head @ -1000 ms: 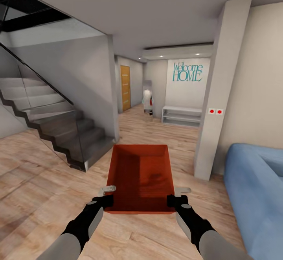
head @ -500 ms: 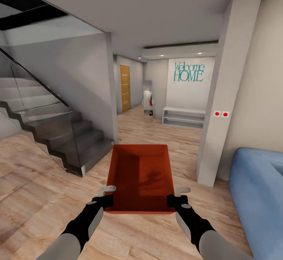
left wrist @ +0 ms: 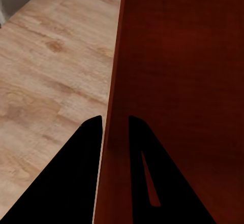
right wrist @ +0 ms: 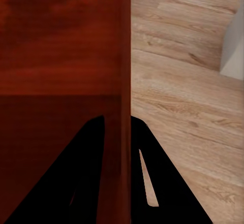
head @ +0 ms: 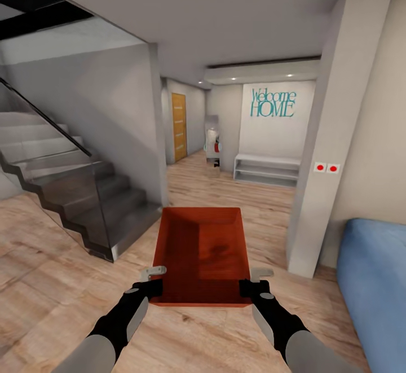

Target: Move the two storage containers from the living room to the garage. In the garage, place one container on the floor and stack the other container on top of it (either order is fine).

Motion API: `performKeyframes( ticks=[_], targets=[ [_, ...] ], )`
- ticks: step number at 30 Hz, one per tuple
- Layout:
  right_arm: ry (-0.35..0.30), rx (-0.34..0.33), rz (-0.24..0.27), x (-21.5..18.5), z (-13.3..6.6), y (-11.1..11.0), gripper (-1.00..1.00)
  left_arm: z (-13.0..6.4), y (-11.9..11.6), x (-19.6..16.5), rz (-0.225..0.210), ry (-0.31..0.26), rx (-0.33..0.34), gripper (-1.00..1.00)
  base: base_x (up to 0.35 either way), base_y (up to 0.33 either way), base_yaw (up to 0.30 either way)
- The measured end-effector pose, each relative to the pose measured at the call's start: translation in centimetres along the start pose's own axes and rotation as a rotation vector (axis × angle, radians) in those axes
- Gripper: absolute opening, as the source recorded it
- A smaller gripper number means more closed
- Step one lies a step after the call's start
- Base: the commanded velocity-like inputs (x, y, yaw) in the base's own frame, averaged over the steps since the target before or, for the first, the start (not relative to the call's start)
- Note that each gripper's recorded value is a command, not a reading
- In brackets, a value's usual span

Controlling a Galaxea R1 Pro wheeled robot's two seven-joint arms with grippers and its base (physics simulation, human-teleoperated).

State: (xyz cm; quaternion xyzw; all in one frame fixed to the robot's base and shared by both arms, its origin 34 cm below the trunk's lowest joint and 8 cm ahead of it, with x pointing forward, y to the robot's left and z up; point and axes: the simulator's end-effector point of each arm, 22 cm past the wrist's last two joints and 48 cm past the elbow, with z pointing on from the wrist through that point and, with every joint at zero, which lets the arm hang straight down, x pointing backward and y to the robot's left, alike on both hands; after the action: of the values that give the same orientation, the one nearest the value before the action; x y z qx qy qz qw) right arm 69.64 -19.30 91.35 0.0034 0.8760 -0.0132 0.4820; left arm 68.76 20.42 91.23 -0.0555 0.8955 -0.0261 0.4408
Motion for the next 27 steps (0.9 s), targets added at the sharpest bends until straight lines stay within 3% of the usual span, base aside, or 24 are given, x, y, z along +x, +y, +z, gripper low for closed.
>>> performKeyframes(
  ticks=[27],
  targets=[
    [0.000, 0.000, 0.000, 0.00, 0.00, 0.00, -1.00, 0.00, 0.00, 0.01, 0.000, 0.000, 0.000, -1.00, 0.322, 0.000, 0.000]
  ],
)
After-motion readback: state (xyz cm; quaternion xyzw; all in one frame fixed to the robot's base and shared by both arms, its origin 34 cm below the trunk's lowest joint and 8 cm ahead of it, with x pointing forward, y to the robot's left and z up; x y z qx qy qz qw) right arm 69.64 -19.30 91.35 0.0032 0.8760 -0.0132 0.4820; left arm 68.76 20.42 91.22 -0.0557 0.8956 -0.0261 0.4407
